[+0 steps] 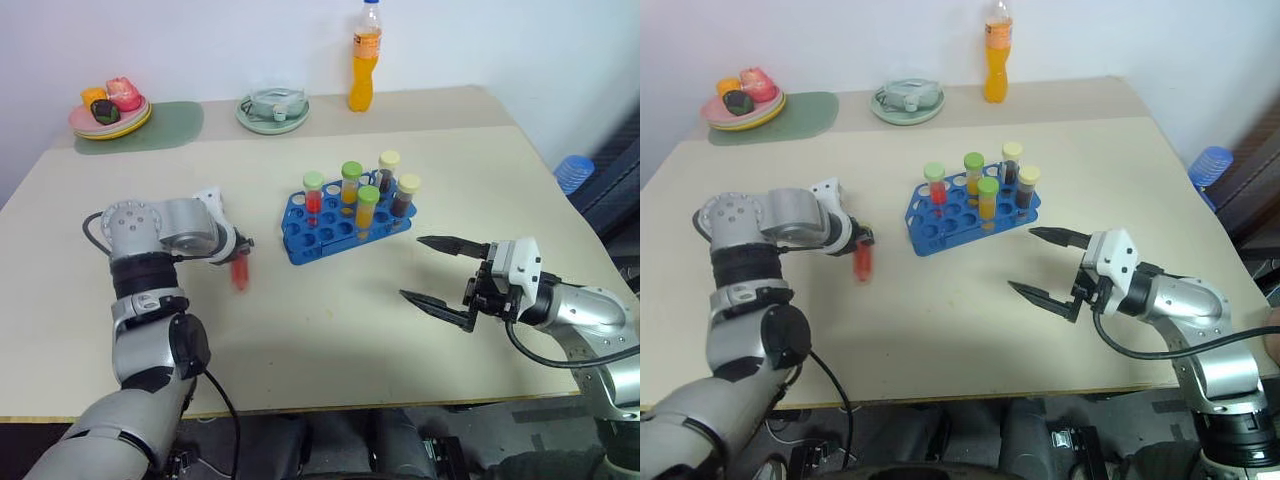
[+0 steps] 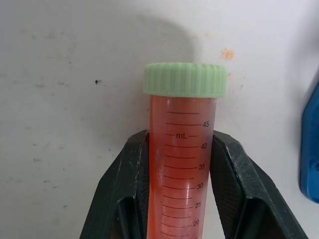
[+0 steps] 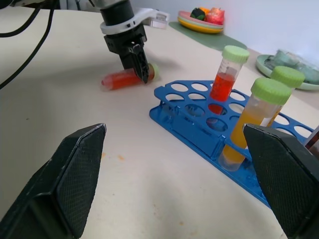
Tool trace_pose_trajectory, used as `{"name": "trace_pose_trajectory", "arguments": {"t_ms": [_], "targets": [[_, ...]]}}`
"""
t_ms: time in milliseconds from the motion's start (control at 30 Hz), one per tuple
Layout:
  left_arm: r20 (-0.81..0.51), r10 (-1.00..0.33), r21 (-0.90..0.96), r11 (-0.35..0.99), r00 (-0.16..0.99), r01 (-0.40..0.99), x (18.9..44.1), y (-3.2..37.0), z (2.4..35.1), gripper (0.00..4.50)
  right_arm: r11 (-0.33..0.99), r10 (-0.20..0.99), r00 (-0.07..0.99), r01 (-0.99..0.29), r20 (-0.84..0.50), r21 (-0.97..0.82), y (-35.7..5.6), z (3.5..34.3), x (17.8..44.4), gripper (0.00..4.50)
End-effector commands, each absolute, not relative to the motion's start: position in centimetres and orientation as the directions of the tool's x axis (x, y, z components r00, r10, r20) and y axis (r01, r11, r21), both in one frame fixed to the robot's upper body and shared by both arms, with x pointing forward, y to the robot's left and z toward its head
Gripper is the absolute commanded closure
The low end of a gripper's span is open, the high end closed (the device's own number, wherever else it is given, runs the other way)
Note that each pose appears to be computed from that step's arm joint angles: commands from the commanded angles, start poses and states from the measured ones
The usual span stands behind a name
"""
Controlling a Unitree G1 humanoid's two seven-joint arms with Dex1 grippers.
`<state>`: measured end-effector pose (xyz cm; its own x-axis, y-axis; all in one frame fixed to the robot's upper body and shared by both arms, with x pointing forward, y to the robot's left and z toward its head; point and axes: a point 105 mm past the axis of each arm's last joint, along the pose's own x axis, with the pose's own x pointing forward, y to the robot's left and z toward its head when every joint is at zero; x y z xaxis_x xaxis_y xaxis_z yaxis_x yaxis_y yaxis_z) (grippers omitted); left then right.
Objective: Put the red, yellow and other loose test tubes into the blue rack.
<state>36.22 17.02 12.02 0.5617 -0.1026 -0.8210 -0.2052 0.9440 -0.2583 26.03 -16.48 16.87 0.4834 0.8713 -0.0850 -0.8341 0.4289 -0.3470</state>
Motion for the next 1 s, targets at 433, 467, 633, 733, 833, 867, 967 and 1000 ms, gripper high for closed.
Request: {"name": "trace_pose_trajectory", "arguments": {"t_ms": [433, 467, 633, 733, 833, 867, 967, 1000], "targets": [[-0.024, -0.588, -0.328, 0.769, 0.808, 0.549, 32.7, 11.6, 23.9, 3.67, 0.461, 0.842, 0.532, -0.792, -0.084, -0.4, -18.4, 19.1, 26.1, 0.0], [0.026, -0.589, -0.25, 0.778, 0.807, 0.576, 32.4, 11.7, 24.4, 3.67, 0.467, 0.838, 0.539, -0.789, -0.086, -0.4, -18.6, 19.1, 26.0, 0.0], [0.165, -0.682, 0.113, 0.731, 0.712, 0.673, 32.0, 9.8, 24.4, 3.67, 0.495, 0.815, 0.572, -0.773, -0.097, -0.397, -19.0, 19.2, 25.2, 0.0], [0.3, -0.692, 0.221, 0.72, 0.657, 0.658, 32.9, 8.0, 23.9, 3.67, 0.526, 0.79, 0.605, -0.753, -0.101, -0.394, -19.3, 19.2, 24.5, 0.0], [0.38, -0.682, 0.344, 0.731, 0.625, 0.589, 34.1, 6.6, 22.4, 3.67, 0.554, 0.765, 0.636, -0.733, -0.107, -0.396, -19.8, 19.2, 23.9, 0.0], [0.391, -0.691, 0.382, 0.723, 0.608, 0.575, 34.2, 6.1, 21.9, 3.67, 0.563, 0.756, 0.645, -0.725, -0.107, -0.397, -19.9, 19.3, 23.7, 0.0], [0.477, -0.669, 0.41, 0.743, 0.57, 0.529, 34.6, 5.2, 21.3, 3.67, 0.591, 0.723, 0.68, -0.699, -0.12, -0.404, -20.9, 19.4, 23.0, 0.0], [0.491, -0.661, 0.407, 0.75, 0.567, 0.522, 34.9, 5.0, 20.9, 3.67, 0.598, 0.714, 0.689, -0.693, -0.124, -0.403, -21.2, 19.4, 22.9, 0.0]]}}
